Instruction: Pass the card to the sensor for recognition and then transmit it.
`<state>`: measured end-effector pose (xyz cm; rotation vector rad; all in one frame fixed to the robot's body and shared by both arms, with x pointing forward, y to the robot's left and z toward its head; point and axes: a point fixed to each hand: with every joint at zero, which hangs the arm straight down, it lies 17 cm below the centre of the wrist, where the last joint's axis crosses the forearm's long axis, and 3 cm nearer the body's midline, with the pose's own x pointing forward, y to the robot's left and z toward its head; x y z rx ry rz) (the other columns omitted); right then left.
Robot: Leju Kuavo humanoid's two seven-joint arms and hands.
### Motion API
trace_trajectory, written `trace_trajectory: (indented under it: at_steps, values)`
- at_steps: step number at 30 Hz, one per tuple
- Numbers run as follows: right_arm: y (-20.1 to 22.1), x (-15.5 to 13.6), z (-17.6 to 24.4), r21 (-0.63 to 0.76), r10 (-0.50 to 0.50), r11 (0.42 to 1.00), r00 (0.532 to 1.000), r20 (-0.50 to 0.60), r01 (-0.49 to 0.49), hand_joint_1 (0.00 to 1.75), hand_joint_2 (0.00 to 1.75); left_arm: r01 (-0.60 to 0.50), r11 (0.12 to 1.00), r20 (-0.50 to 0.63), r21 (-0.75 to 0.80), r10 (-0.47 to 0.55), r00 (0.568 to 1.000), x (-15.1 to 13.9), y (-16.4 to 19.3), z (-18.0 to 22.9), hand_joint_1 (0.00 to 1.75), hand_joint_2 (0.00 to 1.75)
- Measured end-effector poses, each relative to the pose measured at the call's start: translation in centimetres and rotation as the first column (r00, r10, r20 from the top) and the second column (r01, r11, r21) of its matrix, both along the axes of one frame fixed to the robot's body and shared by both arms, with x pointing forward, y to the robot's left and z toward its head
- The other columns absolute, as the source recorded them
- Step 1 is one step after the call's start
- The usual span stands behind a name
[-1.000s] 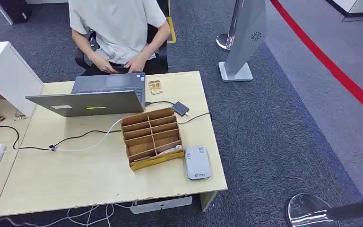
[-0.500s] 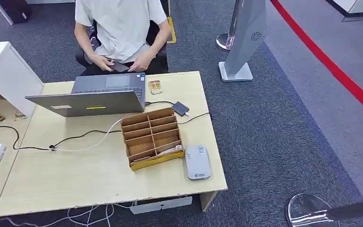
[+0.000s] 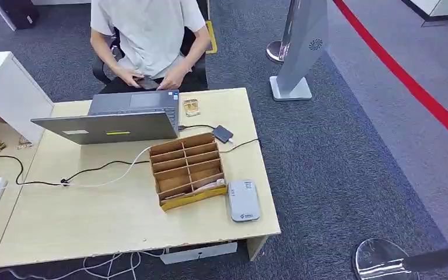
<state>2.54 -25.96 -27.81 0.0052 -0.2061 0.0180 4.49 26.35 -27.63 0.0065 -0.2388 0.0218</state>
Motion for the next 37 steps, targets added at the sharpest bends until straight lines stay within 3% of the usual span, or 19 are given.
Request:
trace_trajectory:
  at_steps: [3, 7, 9, 13, 15, 17, 19, 22, 23, 25, 29, 34, 35, 37]
  values:
    - [0.0, -3.7, -0.3, 0.000, -0.004, 1.000, 0.998, -0.065, 0.004, 0.00, 1.75, 0.000, 1.000, 0.078, 0.001, 0.000, 0.997, 4.1, 0.1, 0.7, 0.00, 0.00]
    - [-0.2, -7.7, -0.4, -0.005, -0.013, 1.000, 0.991, -0.135, 0.012, 0.00, 1.75, -0.001, 1.000, 0.223, 0.005, -0.001, 0.975, 11.6, 0.3, 2.8, 0.00, 0.00]
    - [-0.3, -12.5, -0.1, -0.006, -0.008, 1.000, 0.974, -0.227, 0.007, 0.00, 1.75, -0.001, 1.000, 0.304, 0.006, -0.001, 0.953, 15.8, 0.3, 4.4, 0.00, 0.00]
    - [-0.4, -20.6, 1.2, -0.009, -0.007, 1.000, 0.930, -0.368, 0.005, 0.00, 1.75, 0.009, 1.000, 0.341, 0.009, -0.012, 0.940, 17.1, 0.3, 5.3, 0.00, 0.00]
    - [-0.6, -21.9, 1.5, -0.012, -0.008, 1.000, 0.921, -0.390, 0.004, 0.00, 1.75, 0.009, 1.000, 0.339, 0.006, -0.010, 0.941, 17.0, 0.2, 5.3, 0.00, 0.00]
    - [-0.7, -20.7, 1.2, -0.013, -0.008, 1.000, 0.928, -0.372, 0.004, 0.00, 1.75, 0.006, 1.000, 0.330, 0.003, -0.007, 0.944, 16.3, 0.1, 5.1, 0.00, 0.00]
    - [-0.7, -16.5, 0.4, -0.013, -0.008, 1.000, 0.954, -0.299, 0.004, 0.00, 1.75, 0.004, 1.000, 0.290, -0.004, -0.002, 0.957, 14.1, -0.2, 4.1, 0.00, 0.00]
    - [-0.6, -6.3, -0.4, -0.010, -0.007, 1.000, 0.993, -0.120, 0.006, 0.00, 1.75, 0.001, 1.000, 0.153, -0.003, 0.000, 0.988, 7.1, 0.0, 1.7, 0.00, 0.00]
    - [-0.4, -4.1, -0.3, -0.002, 0.011, 1.000, 0.997, -0.079, -0.011, 0.00, 1.75, 0.001, 1.000, 0.095, -0.004, -0.001, 0.996, 4.2, 0.0, 1.0, 0.00, 0.00]
    - [-0.4, -2.9, -0.2, -0.007, 0.003, 1.000, 0.999, -0.052, -0.003, 0.00, 1.75, 0.002, 1.000, 0.017, -0.005, -0.002, 1.000, -0.4, -0.1, 0.3, 0.00, 0.00]
    - [-0.4, -0.2, -0.1, -0.006, -0.001, 1.000, 1.000, -0.006, 0.001, 0.00, 1.75, 0.003, 1.000, 0.017, -0.003, -0.003, 1.000, -0.3, 0.0, 0.2, 0.00, 0.00]
    - [-0.4, 0.4, 0.0, -0.006, -0.003, 1.000, 1.000, 0.006, 0.003, 0.00, 1.75, 0.002, 1.000, 0.021, -0.004, -0.002, 1.000, 0.2, 0.0, 0.3, 0.00, 0.00]
    - [-0.4, 0.5, 0.0, -0.005, -0.003, 1.000, 1.000, 0.008, 0.003, 0.00, 1.75, 0.002, 1.000, 0.021, -0.004, -0.002, 1.000, 0.1, 0.0, 0.3, 0.00, 1.75]
    - [-0.4, 0.6, 0.0, -0.005, -0.004, 1.000, 1.000, 0.011, 0.004, 0.00, 1.75, 0.002, 1.000, 0.021, -0.004, -0.002, 1.000, 0.2, 0.0, 0.3, 0.00, 1.75]
